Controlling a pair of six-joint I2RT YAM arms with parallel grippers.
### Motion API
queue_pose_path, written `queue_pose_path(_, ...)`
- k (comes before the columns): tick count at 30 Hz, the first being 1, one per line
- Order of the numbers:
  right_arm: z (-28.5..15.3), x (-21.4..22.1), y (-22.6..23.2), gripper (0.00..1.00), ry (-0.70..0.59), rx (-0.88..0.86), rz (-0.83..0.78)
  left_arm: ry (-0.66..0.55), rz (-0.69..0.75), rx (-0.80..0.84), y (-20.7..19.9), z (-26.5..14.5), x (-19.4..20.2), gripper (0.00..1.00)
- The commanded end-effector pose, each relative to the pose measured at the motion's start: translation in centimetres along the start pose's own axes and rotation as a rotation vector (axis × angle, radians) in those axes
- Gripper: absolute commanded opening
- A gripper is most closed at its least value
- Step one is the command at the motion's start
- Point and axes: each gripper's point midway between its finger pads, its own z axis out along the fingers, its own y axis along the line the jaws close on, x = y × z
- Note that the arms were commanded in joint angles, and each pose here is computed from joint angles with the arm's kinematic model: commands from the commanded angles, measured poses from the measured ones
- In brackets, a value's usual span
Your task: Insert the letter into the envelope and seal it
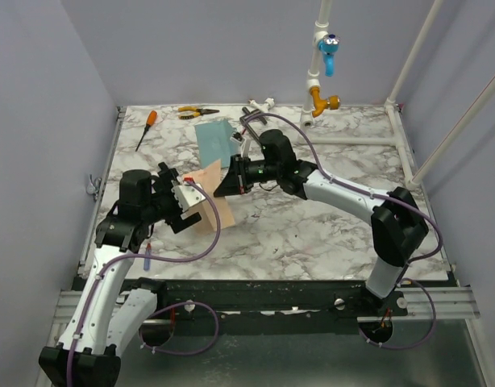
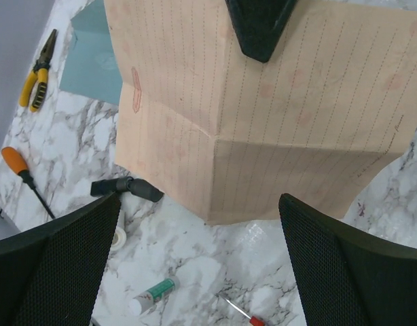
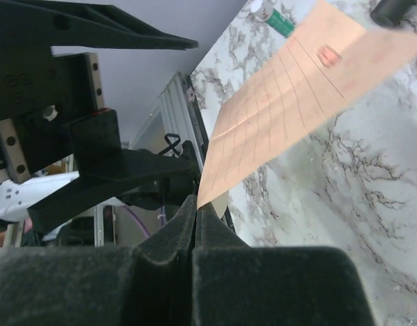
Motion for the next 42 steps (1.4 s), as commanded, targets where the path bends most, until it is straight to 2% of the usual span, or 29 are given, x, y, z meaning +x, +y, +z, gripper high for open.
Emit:
queue_pose_path(1, -0.9, 1.3, 2.4, 0.01, 0.059, -0.096, -0.075, -0.049, -0.011, 0.125, -2.6, 0.0, -1.2, 0.99)
queue_pose_path(9, -1.7, 3.0, 5.4, 0.01, 0.124, -0.219, -0.194, -0.089, -0.022, 0.196, -3.9, 0.0, -2.2, 0.99)
queue_pose_path(13, -2.1, 2.4, 6.5, 0.01, 0.091, -0.228, -0.24, -0.104, -0.044, 0.259, -5.4, 0.2, -2.1, 0.97)
queue_pose_path(19, -2.1, 2.1, 6.7, 0.01, 0.085, -0.234, -0.249, -0.127, -0.061, 0.311, -6.6, 0.0, -2.5, 0.64)
queue_pose_path(23, -2.1, 2.1, 6.8, 0.01, 0.085, -0.25, -0.253, -0.137, -0.067, 0.331, -7.1, -0.1, -2.6, 0.55)
queue_pose_path(24, -2.1, 2.1, 6.9, 0.01, 0.085, -0.254, -0.254, -0.142, -0.068, 0.336, -7.2, -0.1, -2.7, 0.5)
queue_pose_path(28, -2.2, 1.9, 7.0, 0.01, 0.079, -0.239, -0.272, -0.141, -0.065, 0.338, -7.3, -0.3, -2.7, 0.14)
queue_pose_path(30, -2.3, 1.8, 7.0, 0.01, 0.08, -0.236, -0.281, -0.139, -0.068, 0.337, -7.3, -0.4, -2.7, 0.0)
queue_pose_path(36, -2.2, 1.7, 6.4, 0.01, 0.081, -0.198, -0.297, -0.159, -0.112, 0.362, -8.0, -0.8, -3.2, 0.0)
queue_pose_path(37, -2.3, 1.5, 6.3, 0.02, 0.076, -0.189, -0.307, -0.16, -0.12, 0.363, -8.1, -0.8, -3.2, 0.0)
queue_pose_path(38, -2.2, 1.2, 6.2, 0.12, 0.063, -0.174, -0.321, -0.157, -0.132, 0.363, -8.2, -0.9, -3.2, 0.0)
queue_pose_path(42, -2.7, 0.4, 4.6, 0.61, 0.042, -0.039, -0.361, -0.141, -0.217, 0.344, -8.1, -0.8, -3.1, 0.0)
